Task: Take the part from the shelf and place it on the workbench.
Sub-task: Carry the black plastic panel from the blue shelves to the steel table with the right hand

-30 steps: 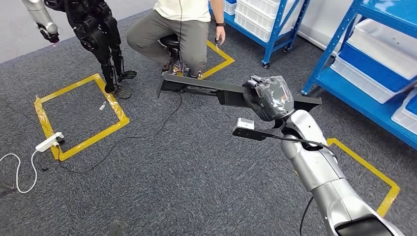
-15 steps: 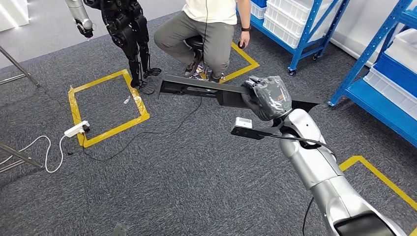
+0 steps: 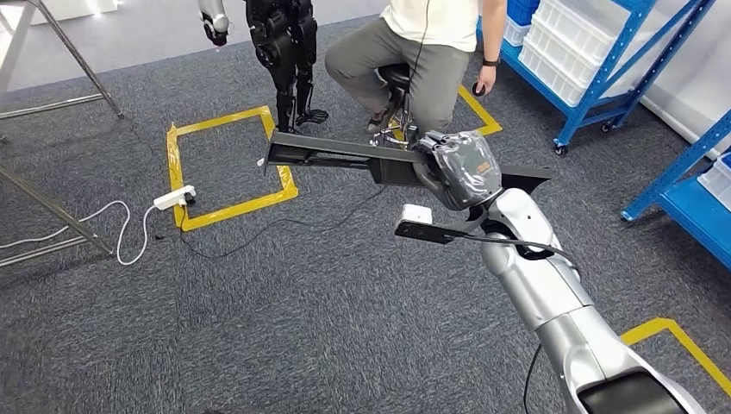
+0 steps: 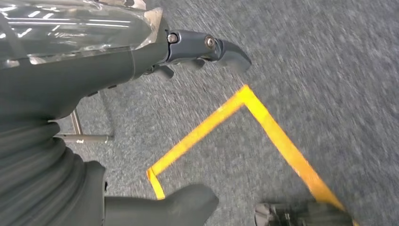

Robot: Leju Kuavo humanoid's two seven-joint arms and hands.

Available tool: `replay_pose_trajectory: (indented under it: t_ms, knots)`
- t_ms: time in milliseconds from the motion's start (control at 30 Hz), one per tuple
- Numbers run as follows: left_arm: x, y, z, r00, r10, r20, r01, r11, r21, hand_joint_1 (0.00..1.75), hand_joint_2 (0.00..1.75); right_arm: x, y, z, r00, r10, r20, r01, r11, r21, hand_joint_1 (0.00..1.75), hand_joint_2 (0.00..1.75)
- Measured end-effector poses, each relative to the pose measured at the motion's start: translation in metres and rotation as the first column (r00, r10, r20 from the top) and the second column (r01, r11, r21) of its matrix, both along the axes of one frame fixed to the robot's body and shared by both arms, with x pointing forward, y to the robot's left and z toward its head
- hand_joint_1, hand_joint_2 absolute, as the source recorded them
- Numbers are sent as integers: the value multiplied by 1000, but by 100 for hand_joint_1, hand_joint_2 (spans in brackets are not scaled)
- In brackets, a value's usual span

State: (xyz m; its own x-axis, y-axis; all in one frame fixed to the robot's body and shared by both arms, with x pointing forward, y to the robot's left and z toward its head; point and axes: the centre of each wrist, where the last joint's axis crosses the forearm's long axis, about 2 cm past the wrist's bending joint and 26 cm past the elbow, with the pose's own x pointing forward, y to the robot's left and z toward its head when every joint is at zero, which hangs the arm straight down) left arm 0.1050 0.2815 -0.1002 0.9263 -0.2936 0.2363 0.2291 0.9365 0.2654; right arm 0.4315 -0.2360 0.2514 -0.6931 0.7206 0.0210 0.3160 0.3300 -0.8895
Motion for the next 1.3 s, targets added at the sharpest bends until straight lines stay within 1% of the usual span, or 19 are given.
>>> replay_pose_trajectory:
  t_ms: [167,333,467,1000,1167,1300]
  knots:
    - [0,1,0,1000,-7,-14,7,1000,7,0,175,-1,-1,-3,1000,-1,-12,1,1000,-13,175,175]
    - [-2,5,0,1000,-15,-22,15,1000,14,0,175,0,3,1,1000,2,-13,-2,1000,-14,175,175]
    - [-8,7,-2,999,-17,-37,17,1000,17,0,175,-1,9,0,1000,11,-14,-11,1000,-13,175,175]
    - [-10,9,-2,999,-27,-38,28,999,21,0,175,-2,17,3,1000,19,-5,-19,1000,-10,175,175]
    - [-7,10,-2,999,-37,-31,37,999,13,0,175,-6,11,-8,1000,1,-31,-2,1000,-20,175,175]
    - [-9,10,-2,999,-38,-34,39,999,9,0,175,-7,9,-9,1000,-5,-30,4,1000,-21,175,175]
